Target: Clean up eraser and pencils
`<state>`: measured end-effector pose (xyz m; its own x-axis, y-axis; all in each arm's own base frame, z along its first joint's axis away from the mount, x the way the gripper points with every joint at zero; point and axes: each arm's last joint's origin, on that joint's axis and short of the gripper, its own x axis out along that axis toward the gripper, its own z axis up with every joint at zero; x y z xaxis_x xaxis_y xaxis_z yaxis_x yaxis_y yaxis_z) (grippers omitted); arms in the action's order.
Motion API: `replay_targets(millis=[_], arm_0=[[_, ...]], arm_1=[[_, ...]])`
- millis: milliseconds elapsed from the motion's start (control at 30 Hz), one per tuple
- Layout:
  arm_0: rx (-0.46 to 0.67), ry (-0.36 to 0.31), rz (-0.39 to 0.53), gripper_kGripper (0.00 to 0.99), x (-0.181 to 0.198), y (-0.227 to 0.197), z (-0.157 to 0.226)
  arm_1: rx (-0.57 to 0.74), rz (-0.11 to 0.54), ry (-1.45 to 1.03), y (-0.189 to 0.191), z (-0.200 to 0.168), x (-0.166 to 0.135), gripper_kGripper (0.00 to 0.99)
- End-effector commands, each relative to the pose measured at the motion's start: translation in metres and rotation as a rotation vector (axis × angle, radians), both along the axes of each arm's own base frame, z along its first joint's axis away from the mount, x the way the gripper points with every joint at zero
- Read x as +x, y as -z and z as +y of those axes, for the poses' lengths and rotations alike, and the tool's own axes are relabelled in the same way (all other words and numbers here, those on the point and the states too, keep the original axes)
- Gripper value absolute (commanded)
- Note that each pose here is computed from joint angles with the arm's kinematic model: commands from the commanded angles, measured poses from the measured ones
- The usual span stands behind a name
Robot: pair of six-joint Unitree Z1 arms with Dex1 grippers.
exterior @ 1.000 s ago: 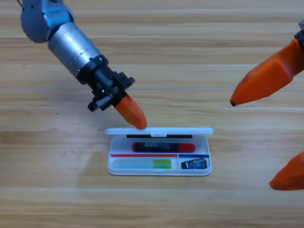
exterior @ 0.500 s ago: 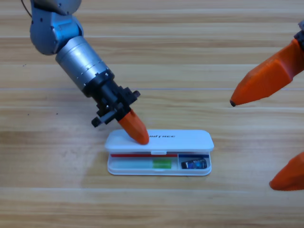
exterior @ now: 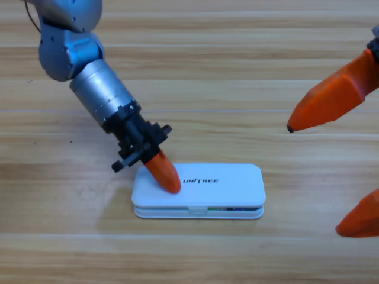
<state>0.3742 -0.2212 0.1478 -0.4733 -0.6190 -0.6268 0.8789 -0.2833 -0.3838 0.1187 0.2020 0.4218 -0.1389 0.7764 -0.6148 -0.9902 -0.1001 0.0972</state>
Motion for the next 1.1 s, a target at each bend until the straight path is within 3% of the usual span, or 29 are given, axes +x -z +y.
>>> replay_targets(millis=[33,367,600,633,700,733,767,1000,1100], arm_0=[[0.059,0.022,0.018,0.000,-0.012,0.023,-0.005],[0.088,0.018,-0.022,0.000,-0.026,0.015,-0.006],[0.089,0.021,-0.182,0.018,-0.047,-0.101,0.010],[0.096,0.030,-0.205,0.308,-0.054,-0.118,0.015],[0.084,0.031,-0.232,0.746,-0.074,-0.145,0.025],[0.071,0.039,-0.241,0.917,-0.089,-0.155,0.027],[0.066,0.053,-0.249,0.983,-0.105,-0.164,0.028],[0.029,0.143,-0.244,0.990,-0.204,-0.206,0.017],[-0.026,0.136,-0.274,0.990,-0.226,-0.228,0.020]], arm_1=[[-0.009,0.030,0.014,0.011,0.004,0.008,0.985],[-0.008,0.029,0.014,0.011,0.004,0.008,0.985],[-0.008,0.029,0.014,0.011,0.004,0.008,0.985],[-0.008,0.029,0.014,0.011,0.004,0.008,0.985],[-0.008,0.029,0.014,0.011,0.004,0.008,0.985],[-0.008,0.029,0.014,0.011,0.004,0.008,0.985],[-0.009,0.030,0.014,0.011,0.004,0.008,0.985],[-0.009,0.030,0.014,0.011,0.004,0.008,0.985],[-0.008,0.029,0.014,0.011,0.004,0.008,0.985]])
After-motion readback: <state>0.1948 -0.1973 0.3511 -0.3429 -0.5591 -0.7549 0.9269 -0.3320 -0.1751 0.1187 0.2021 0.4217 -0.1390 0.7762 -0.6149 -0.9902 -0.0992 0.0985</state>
